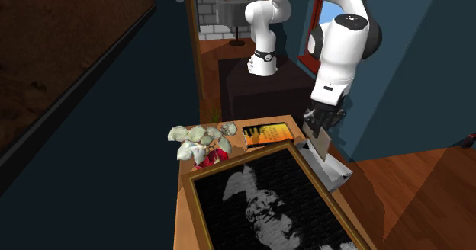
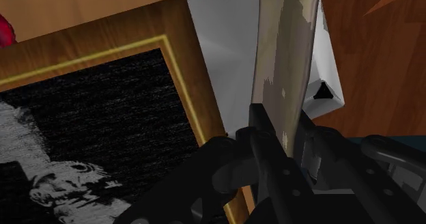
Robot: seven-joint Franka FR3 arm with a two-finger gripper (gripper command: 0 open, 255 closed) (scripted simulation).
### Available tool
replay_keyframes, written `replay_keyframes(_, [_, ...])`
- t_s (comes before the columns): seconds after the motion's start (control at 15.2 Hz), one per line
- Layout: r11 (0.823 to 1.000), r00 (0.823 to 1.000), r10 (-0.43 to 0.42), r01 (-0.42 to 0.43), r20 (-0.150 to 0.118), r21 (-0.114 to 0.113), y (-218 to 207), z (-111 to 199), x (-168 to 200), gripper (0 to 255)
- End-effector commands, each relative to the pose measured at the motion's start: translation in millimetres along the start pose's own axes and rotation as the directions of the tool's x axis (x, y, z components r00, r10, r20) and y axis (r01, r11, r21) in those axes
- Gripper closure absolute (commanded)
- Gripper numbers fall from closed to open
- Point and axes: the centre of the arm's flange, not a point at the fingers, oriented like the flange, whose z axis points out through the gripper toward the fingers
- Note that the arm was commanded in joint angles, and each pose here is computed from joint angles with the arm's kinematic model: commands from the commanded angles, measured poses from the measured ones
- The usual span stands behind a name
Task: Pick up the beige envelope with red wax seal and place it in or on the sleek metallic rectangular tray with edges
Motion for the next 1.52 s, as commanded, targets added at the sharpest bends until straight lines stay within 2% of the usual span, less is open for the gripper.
replay_keyframes(0.0, [1.000,1.000,0.001,-0.001,0.001,0.000,-18.0,5.4,14.2,255])
replay_keyframes(1.06, [1.000,1.000,0.001,-0.001,0.001,0.000,-14.2,89.8,14.7,255])
replay_keyframes(1.45, [1.000,1.000,0.001,-0.001,0.001,0.000,-14.1,91.4,14.7,255])
